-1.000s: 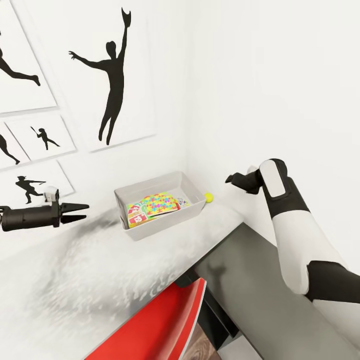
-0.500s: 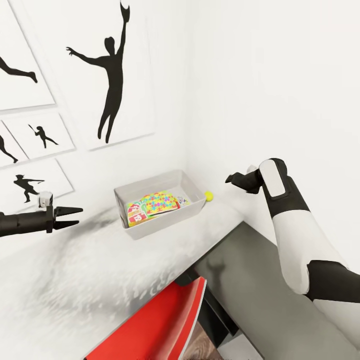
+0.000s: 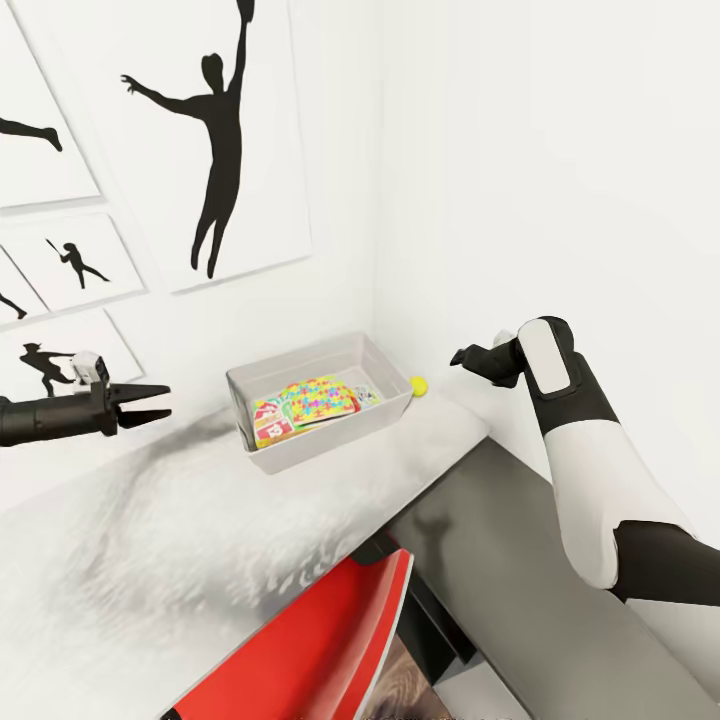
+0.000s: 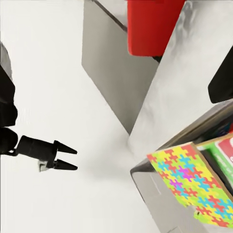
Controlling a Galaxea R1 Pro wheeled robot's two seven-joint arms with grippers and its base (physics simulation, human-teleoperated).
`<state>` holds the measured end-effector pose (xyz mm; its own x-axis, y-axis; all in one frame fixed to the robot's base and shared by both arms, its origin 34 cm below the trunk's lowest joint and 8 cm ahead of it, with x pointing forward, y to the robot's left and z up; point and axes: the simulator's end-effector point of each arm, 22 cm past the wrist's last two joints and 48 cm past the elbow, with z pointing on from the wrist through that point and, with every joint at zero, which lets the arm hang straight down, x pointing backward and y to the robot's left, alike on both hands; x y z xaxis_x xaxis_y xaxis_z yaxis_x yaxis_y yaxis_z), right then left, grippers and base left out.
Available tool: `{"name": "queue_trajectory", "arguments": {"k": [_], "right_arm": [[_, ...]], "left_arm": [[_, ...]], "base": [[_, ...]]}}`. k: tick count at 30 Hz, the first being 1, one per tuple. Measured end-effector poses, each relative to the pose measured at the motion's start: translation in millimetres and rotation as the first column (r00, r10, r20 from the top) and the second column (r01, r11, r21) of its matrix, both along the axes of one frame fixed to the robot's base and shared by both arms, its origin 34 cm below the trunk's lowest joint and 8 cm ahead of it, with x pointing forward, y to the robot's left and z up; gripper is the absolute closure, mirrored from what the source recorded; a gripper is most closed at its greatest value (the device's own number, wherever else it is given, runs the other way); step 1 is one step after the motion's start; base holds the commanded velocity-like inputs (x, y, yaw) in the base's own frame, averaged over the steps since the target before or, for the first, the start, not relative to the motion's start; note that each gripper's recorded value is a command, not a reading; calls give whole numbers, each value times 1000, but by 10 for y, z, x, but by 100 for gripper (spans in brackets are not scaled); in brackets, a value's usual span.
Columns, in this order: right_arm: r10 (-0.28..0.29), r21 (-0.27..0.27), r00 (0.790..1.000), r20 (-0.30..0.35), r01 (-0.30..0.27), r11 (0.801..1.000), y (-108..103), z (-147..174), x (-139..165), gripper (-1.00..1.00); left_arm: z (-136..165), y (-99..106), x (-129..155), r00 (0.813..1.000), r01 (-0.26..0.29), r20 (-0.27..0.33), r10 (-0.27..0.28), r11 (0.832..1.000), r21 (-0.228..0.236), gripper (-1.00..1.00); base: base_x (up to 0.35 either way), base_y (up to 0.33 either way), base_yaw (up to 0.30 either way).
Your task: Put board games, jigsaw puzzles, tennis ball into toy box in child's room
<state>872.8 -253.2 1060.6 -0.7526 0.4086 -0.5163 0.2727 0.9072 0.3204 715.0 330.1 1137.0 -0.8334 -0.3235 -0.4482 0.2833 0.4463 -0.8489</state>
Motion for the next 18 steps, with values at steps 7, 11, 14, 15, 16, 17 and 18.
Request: {"name": "queue_trajectory", "arguments": {"k": [7,11,14,15,16,17,18], "right_arm": [[-1,-1,1000,-6,1,1000,-8,-49,27,-100],[-1,-1,1000,-11,1,1000,-4,-90,38,-100],[-1,-2,1000,-15,1,1000,-11,-127,42,-100],[-1,-3,1000,-17,1,1000,-13,-138,43,-100],[-1,-3,1000,-18,1,1000,-15,-149,44,-100],[-2,-2,1000,-19,2,1000,-20,-159,47,-100],[-2,-1,1000,-20,2,1000,-18,-169,49,-100]], "left_arm": [[12,482,389,989,-143,-19,144,989,37,-100],[-269,658,537,970,-222,-81,231,970,102,-100],[-333,347,625,973,-204,-103,207,978,39,-100],[-334,277,641,974,-199,-107,200,980,21,-100],[-323,165,662,976,-190,-112,188,982,-12,-100],[-295,16,686,979,-178,-116,170,982,-59,-100],[-289,-38,696,980,-173,-117,163,982,-75,-100]], "base": [[0,0,0],[0,0,0],[0,0,0],[0,0,0],[0,0,0],[0,0,0],[0,0,0]]}}
